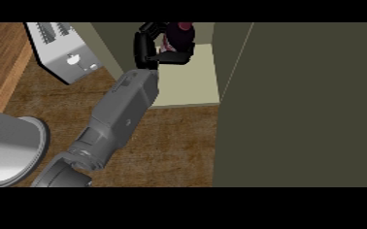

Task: Pick up the wine, place it into the cabinet and close the cabinet

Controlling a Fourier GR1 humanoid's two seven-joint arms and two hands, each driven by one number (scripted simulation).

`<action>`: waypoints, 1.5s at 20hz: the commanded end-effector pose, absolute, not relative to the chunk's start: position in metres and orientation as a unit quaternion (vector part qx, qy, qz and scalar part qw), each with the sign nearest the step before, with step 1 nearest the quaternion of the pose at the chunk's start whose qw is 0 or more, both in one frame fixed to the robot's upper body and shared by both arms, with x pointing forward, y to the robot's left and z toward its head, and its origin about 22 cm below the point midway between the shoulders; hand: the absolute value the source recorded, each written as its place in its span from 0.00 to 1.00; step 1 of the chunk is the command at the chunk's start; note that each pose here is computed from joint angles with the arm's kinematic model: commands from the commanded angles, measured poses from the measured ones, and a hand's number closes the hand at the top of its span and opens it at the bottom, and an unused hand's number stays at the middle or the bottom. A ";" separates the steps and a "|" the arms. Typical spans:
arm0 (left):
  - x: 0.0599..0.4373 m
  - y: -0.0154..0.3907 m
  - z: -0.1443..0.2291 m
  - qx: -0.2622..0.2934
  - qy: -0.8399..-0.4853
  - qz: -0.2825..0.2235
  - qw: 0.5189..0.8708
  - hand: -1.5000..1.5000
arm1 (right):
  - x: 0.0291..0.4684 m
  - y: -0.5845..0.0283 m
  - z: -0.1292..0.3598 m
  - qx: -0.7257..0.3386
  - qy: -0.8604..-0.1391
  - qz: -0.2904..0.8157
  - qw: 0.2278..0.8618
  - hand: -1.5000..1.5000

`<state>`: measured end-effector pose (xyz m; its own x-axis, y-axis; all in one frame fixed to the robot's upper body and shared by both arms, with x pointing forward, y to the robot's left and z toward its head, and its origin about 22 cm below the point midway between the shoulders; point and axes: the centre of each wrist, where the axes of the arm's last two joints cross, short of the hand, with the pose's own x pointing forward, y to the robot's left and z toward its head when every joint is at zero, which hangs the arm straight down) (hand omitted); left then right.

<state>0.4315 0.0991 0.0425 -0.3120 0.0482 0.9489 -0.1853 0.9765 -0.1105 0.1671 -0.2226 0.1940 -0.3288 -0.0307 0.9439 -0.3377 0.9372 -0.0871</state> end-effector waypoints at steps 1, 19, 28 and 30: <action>0.435 0.102 0.045 0.042 -0.785 0.124 0.605 1.00 | 0.143 -0.219 0.199 0.136 -0.813 0.120 0.554 0.00; 0.424 0.122 0.010 0.113 -0.777 0.096 0.612 0.00 | 0.152 -0.226 0.210 0.126 -0.817 0.137 0.545 0.00; 0.420 0.115 0.004 0.152 -0.771 0.061 0.615 0.00 | 0.152 -0.229 0.200 0.132 -0.814 0.141 0.548 0.00; 0.416 0.133 -0.007 0.154 -0.775 0.066 0.609 0.00 | 0.158 -0.218 0.205 0.135 -0.813 0.142 0.548 0.00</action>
